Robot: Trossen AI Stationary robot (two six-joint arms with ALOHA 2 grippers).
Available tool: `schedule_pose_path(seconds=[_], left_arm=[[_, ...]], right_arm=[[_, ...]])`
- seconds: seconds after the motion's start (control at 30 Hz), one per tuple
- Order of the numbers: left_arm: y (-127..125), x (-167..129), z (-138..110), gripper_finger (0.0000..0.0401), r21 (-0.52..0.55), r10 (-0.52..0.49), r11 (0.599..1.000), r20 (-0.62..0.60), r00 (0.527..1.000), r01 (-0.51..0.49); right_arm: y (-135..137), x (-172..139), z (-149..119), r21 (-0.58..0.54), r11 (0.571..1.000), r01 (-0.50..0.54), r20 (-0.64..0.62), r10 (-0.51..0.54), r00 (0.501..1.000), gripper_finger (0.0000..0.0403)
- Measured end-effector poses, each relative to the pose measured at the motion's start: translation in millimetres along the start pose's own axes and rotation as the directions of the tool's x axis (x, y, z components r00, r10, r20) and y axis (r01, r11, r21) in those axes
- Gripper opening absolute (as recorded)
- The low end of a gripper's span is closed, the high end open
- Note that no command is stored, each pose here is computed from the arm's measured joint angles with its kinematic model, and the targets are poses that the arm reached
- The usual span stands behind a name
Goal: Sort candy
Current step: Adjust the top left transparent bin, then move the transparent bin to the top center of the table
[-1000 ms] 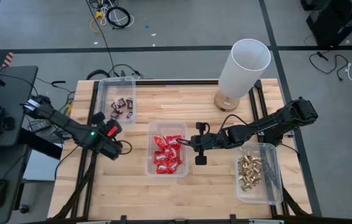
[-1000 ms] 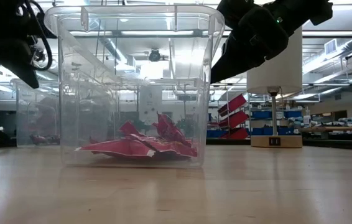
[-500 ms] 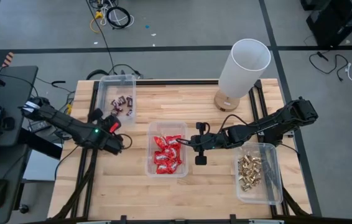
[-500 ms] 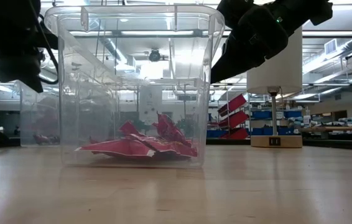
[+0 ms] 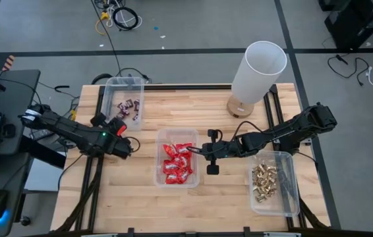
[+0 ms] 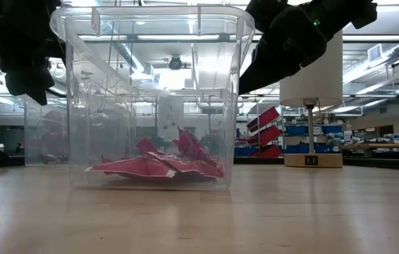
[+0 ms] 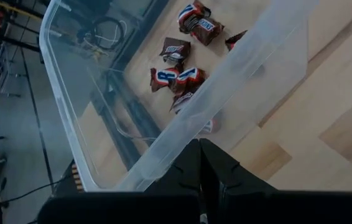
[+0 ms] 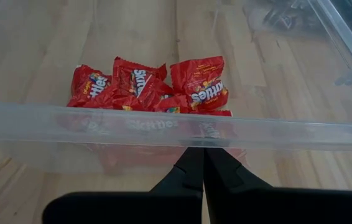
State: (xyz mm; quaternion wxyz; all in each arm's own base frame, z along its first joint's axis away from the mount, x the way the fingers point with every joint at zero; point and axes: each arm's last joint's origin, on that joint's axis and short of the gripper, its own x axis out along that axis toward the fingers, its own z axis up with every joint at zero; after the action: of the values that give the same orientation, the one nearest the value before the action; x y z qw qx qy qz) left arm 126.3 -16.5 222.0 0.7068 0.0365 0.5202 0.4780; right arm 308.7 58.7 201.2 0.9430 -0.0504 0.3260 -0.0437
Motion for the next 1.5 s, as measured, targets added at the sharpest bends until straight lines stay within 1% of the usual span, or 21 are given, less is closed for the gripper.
schedule_pose_path(seconds=[0.13,0.27,0.37,0.43,0.6,0.7,0.77,0.87,0.9,0.97,1.07,1.13,1.17,1.23,1.3,1.4,1.5], left_arm=[[0.4,-0.5,1.6,0.0,-0.005,-0.003,1.0,-0.001,1.0,0.003],[2.1,-9.5,8.0,0.0,-0.02,-0.034,0.999,0.011,0.999,0.035],[3.8,-18.1,14.4,0.0,-0.028,-0.063,0.998,0.034,0.997,0.064],[4.8,-24.7,18.6,0.0,-0.028,-0.088,0.996,0.052,0.995,0.09],[7.3,-43.4,28.8,0.0,-0.029,-0.158,0.986,0.115,0.981,0.162],[8.3,-54.2,34.2,0.0,-0.043,-0.182,0.98,0.188,0.965,0.193],[7.6,-59.4,36.0,0.0,-0.014,-0.2,0.978,0.223,0.954,0.208],[1.8,-70.0,40.8,0.0,0.037,-0.258,0.965,0.307,0.916,0.259],[-1.2,-74.3,42.4,0.0,0.062,-0.287,0.957,0.334,0.898,0.283],[-8.8,-84.7,45.9,0.0,0.126,-0.362,0.932,0.392,0.846,0.34],[-19.0,-99.9,48.8,0.0,0.222,-0.453,0.892,0.47,0.758,0.395],[-22.6,-107.7,49.0,0.0,0.263,-0.481,0.877,0.509,0.714,0.403],[-23.6,-110.4,48.9,0.0,0.272,-0.483,0.876,0.528,0.699,0.399],[-24.4,-114.4,48.0,0.0,0.288,-0.475,0.88,0.558,0.681,0.378],[-24.0,-116.4,46.2,0.0,0.289,-0.448,0.894,0.585,0.675,0.343],[-22.9,-118.4,44.1,0.0,0.287,-0.41,0.912,0.619,0.67,0.293],[-22.7,-118.9,42.6,0.0,0.307,-0.405,0.914,0.624,0.668,0.267]], right_arm=[[0.0,0.0,0.0,0.0,1.0,0.0,0.0,0.0,1.0,0.0],[1.2,-0.4,-0.6,-0.004,1.0,0.008,-0.004,-0.008,1.0,0.0],[2.0,-5.8,0.9,0.001,0.994,0.113,0.014,-0.113,0.993,0.0],[1.7,-12.1,3.9,0.003,0.991,0.136,0.032,-0.136,0.99,0.0],[3.2,-29.1,13.0,0.009,0.993,0.116,0.094,-0.116,0.989,0.0],[4.5,-40.8,18.5,0.03,0.993,0.114,0.138,-0.117,0.984,0.0],[4.7,-48.1,20.9,0.05,0.991,0.122,0.158,-0.128,0.979,0.0],[9.8,-57.9,24.6,0.047,0.994,0.099,0.197,-0.106,0.975,0.0],[13.5,-61.5,26.7,0.035,0.997,0.075,0.222,-0.081,0.972,0.0],[22.5,-69.0,32.3,0.01,1.0,0.01,0.287,-0.013,0.958,0.0],[36.3,-77.7,39.7,-0.04,0.996,-0.079,0.38,0.088,0.921,0.0],[43.1,-83.0,48.1,-0.057,0.992,-0.108,0.442,0.122,0.889,0.0],[45.8,-87.0,54.9,-0.054,0.991,-0.121,0.481,0.132,0.867,0.0],[51.1,-93.1,67.2,-0.047,0.989,-0.14,0.538,0.143,0.831,0.0],[58.9,-92.1,75.0,-0.056,0.987,-0.152,0.548,0.157,0.822,0.0],[73.9,-77.6,78.5,-0.063,0.984,-0.168,0.51,0.176,0.842,0.0],[91.4,-60.3,82.7,-0.037,0.979,-0.199,0.464,0.194,0.865,0.0]])
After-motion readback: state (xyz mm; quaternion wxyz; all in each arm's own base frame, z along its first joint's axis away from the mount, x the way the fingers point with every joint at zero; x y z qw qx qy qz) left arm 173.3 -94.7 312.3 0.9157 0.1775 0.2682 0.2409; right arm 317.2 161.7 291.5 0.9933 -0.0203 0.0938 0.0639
